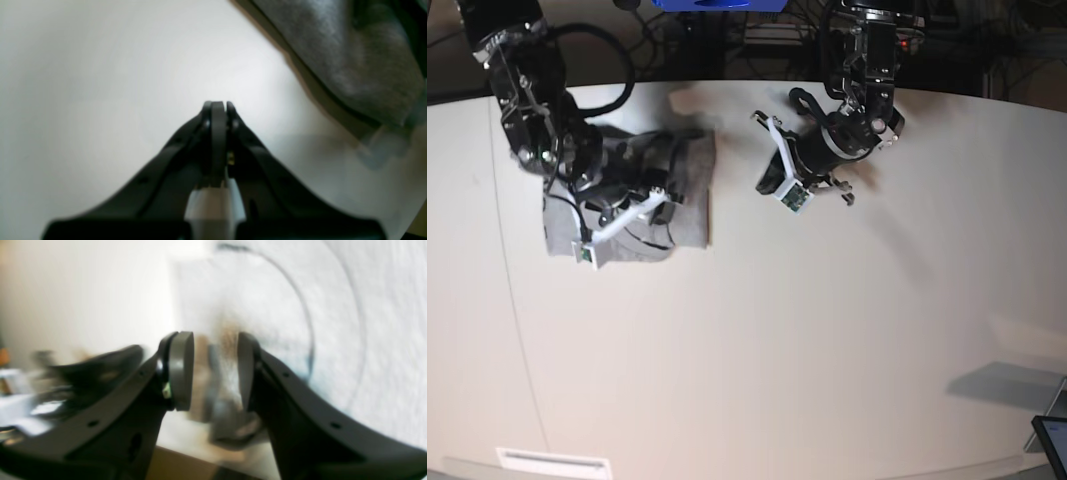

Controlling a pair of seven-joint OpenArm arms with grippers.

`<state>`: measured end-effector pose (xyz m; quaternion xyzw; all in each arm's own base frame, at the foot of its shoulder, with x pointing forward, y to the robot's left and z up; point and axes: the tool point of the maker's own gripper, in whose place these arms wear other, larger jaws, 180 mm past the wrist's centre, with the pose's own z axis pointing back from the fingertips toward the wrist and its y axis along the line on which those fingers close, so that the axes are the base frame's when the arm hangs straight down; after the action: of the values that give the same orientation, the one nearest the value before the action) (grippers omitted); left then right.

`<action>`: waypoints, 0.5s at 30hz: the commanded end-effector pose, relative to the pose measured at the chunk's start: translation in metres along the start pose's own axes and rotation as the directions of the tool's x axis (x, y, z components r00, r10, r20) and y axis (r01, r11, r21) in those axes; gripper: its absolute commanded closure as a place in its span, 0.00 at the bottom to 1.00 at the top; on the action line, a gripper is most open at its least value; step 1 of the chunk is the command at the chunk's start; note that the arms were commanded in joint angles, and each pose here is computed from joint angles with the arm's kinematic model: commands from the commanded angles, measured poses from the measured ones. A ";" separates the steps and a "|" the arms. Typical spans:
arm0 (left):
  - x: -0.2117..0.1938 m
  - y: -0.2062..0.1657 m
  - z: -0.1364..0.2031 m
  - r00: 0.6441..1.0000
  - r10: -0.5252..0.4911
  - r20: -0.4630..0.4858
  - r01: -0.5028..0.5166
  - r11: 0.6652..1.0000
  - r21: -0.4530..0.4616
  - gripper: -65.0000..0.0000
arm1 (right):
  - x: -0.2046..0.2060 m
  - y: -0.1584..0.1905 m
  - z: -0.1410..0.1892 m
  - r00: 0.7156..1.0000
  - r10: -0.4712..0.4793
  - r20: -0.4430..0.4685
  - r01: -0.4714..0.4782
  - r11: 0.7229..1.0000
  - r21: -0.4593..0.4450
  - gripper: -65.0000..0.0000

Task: Fold the T-shirt properly
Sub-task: 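Press the folded bundle with the right gripper, then lift it away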

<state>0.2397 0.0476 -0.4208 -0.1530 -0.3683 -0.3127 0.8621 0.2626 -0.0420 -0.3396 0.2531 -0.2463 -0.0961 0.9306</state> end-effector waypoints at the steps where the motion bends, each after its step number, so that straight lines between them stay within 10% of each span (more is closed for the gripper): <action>1: -0.050 0.000 0.004 0.974 -0.041 -0.221 0.044 0.999 0.007 1.00 | 0.016 0.017 0.006 1.000 -0.010 0.018 0.009 0.998 0.059 0.67; 8: -0.054 -0.007 0.006 0.974 -0.035 -0.226 0.036 0.999 -0.001 1.00 | 0.052 0.045 0.022 0.998 -0.027 -0.052 0.033 0.990 0.134 0.67; 15: -0.054 -0.041 0.010 0.973 -0.074 -0.220 0.060 0.996 -0.071 1.00 | 0.094 -0.018 0.046 0.995 -0.034 0.088 0.036 0.999 -0.022 0.67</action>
<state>0.2095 0.0217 -0.4204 -0.1788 -0.3560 -0.3328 0.8547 0.3118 -0.0990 -0.2864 0.2465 -0.2598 -0.1282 0.9248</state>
